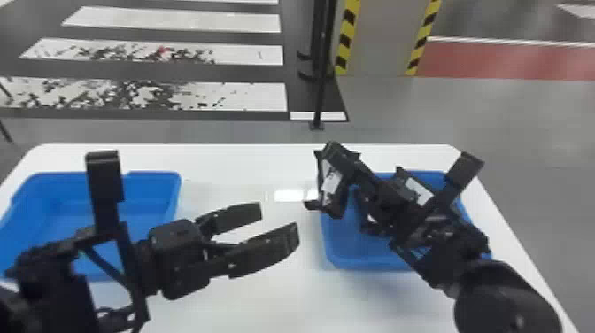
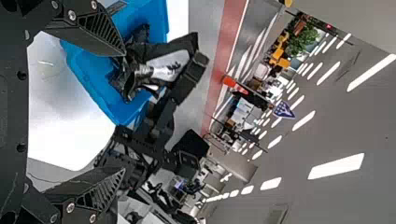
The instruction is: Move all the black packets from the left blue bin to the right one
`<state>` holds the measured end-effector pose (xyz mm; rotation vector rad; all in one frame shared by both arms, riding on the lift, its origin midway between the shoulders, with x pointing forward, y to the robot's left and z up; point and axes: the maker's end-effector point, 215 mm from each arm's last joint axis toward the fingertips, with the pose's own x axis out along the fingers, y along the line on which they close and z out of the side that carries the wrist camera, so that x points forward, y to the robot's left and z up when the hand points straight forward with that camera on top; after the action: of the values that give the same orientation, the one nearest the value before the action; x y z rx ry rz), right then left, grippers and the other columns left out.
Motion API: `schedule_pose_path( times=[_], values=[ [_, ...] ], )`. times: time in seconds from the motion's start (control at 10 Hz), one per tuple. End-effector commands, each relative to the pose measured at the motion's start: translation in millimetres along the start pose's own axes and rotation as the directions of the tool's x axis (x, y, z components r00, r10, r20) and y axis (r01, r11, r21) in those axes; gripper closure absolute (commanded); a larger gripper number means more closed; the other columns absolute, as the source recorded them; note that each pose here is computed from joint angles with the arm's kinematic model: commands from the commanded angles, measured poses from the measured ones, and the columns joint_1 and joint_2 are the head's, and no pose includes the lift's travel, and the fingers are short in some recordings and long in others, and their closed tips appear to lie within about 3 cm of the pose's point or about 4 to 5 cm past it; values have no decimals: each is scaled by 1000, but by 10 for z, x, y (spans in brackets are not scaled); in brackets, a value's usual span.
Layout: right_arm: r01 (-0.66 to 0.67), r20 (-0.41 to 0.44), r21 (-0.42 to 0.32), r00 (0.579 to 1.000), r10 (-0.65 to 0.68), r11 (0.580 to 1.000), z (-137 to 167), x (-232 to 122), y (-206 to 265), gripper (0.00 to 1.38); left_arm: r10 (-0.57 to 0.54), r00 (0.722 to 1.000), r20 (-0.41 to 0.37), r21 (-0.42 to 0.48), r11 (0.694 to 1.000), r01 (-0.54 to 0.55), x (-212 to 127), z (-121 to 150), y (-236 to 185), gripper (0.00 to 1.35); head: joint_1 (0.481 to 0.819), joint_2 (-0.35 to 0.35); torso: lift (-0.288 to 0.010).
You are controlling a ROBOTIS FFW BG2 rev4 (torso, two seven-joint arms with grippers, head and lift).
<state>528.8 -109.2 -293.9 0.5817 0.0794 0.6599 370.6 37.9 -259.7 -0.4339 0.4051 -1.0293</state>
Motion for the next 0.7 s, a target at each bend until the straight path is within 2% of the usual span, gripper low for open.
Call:
schedule_pose_path(
  times=[0.0,0.1,0.3,0.4,0.5,0.6],
  values=[
    [77,-10,-35,997,-77,996,-55,25,-448,1276,14,999,33,4,1000,-14,-104,63,-9,131,695,-87,-154],
    [159,-12,-107,987,-161,982,32,-95,-821,1276,26,998,56,19,999,-27,-171,142,0,131,695,-98,-154],
    [239,-28,-140,969,-245,961,-18,-284,-1186,1276,55,995,84,32,998,-58,-300,217,37,131,695,-132,-154],
    [254,-39,-127,965,-261,959,-98,-330,-1259,1122,60,993,98,31,997,-64,-343,231,42,133,695,-147,-154],
    [258,-39,-116,964,-264,959,-153,-368,-1273,700,60,991,120,38,997,-65,-373,280,36,131,695,-153,-154],
    [270,-8,-143,962,-274,952,-109,-440,-1282,360,67,987,145,53,996,-75,-422,352,55,131,695,-153,-154]
  ],
)
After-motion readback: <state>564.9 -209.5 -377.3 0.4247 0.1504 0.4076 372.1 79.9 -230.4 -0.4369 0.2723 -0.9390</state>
